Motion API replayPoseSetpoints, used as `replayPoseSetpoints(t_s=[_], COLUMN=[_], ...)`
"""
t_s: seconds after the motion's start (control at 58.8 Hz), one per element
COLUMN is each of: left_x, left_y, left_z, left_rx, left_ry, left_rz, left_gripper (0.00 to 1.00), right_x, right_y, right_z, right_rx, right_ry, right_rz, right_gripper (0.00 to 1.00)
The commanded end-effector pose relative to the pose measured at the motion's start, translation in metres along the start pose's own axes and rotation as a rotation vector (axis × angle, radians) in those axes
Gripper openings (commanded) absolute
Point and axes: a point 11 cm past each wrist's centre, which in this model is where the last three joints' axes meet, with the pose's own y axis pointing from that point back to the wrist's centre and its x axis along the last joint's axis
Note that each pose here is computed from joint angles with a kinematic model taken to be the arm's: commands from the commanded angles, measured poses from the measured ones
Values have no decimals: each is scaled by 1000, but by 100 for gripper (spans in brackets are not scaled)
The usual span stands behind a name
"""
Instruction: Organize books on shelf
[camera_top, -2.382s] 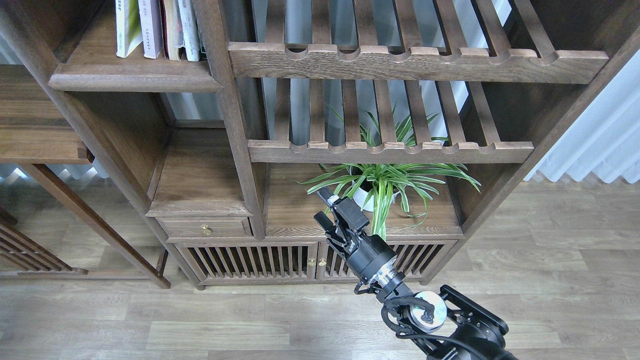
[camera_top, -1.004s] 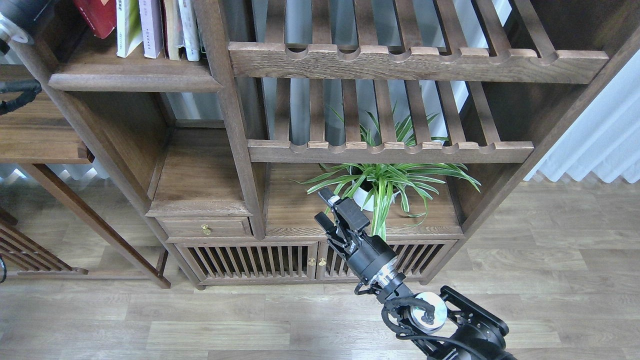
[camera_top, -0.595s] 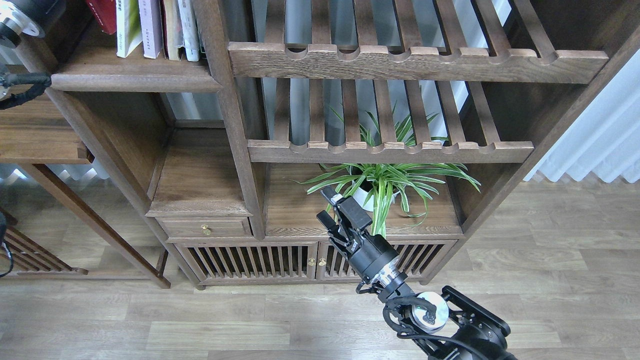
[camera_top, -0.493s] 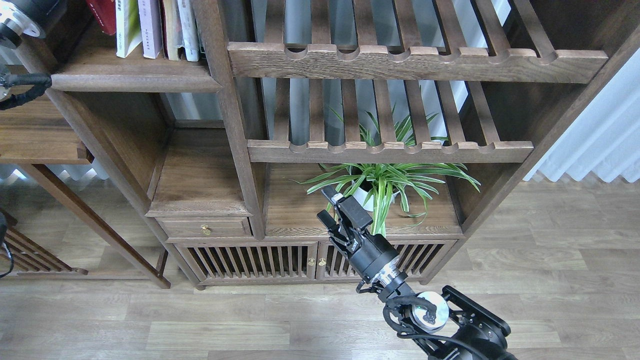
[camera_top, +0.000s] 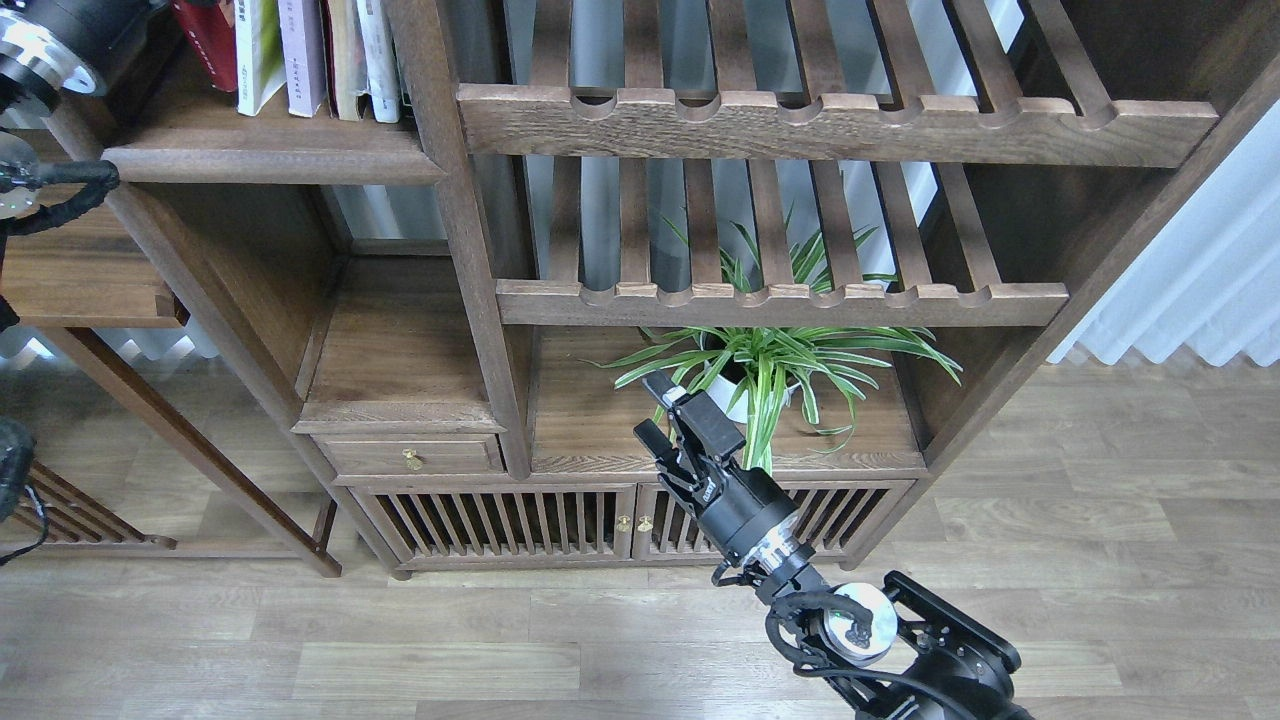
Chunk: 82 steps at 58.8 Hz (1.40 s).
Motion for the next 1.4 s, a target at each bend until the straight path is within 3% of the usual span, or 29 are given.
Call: replayPoseSetpoints(t_s=[0.0, 0.63, 0.749, 1.174, 1.293, 1.378], left_x=[-3, -12, -11, -16, -12, -9], left_y=[-1, -8, -6, -7, -5, -4], left_z=[-1, 7, 5, 5, 6, 9], left_rx=[2, -14, -6, -19, -49, -63], left_ry=[4, 1, 0, 16, 94, 112], left_rz=[-5, -30, -29, -39, -16, -7], left_gripper=[11, 41, 51, 59, 70, 71], right_x=[0, 0, 0, -1, -1, -1], right_y=[0, 0, 0, -1, -1, -1], right_z=[0, 0, 0, -1, -1, -1], right_rx=[0, 1, 1, 1, 4, 4], right_ry=[-1, -1, -1, 1, 0, 0], right_rz=[0, 0, 0, -2, -2, -2], right_gripper=[98, 98, 98, 98, 98, 98])
